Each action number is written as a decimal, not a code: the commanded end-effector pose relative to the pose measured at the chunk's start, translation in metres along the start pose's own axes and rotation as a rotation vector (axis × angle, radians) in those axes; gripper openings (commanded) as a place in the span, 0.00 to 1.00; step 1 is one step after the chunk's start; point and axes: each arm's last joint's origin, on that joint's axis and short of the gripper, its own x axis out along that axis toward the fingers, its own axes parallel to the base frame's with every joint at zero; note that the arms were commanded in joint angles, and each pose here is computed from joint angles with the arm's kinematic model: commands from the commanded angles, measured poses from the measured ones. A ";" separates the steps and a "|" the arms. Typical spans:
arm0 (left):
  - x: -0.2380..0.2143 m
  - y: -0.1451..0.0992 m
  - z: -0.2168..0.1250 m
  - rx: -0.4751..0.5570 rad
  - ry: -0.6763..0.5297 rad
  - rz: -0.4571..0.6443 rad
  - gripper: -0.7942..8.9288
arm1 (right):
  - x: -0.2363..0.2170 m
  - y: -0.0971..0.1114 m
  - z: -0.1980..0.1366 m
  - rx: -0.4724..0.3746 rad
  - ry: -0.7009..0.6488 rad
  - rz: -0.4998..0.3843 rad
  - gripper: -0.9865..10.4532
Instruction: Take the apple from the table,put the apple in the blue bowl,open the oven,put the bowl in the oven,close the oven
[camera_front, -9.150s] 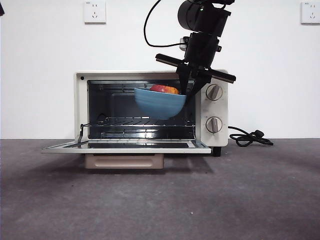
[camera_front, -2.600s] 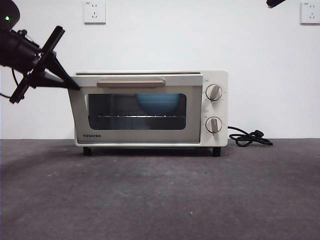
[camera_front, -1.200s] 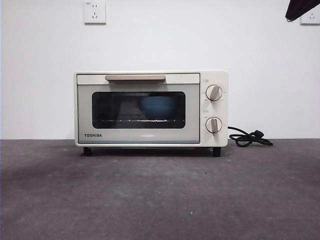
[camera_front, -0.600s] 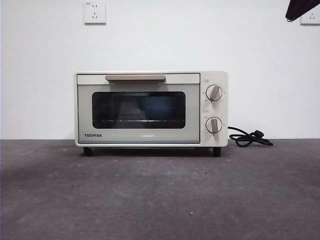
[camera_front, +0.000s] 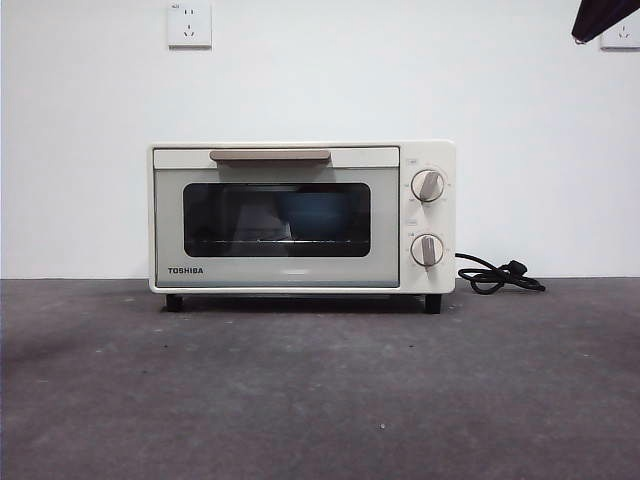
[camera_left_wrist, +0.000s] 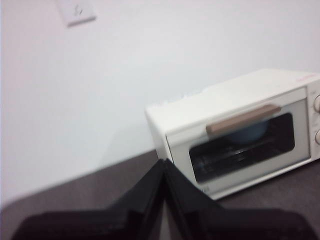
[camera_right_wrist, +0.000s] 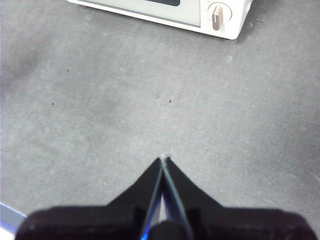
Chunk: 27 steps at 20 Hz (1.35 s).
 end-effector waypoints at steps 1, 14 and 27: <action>-0.004 -0.007 -0.046 -0.096 0.028 0.028 0.08 | 0.002 0.000 -0.002 0.006 0.007 -0.001 0.09; -0.017 -0.015 -0.117 -0.088 0.234 0.161 0.08 | 0.002 0.000 -0.002 0.006 0.007 -0.002 0.09; -0.020 -0.011 -0.122 -0.235 0.273 0.264 0.08 | 0.002 0.000 -0.002 0.006 0.007 -0.002 0.09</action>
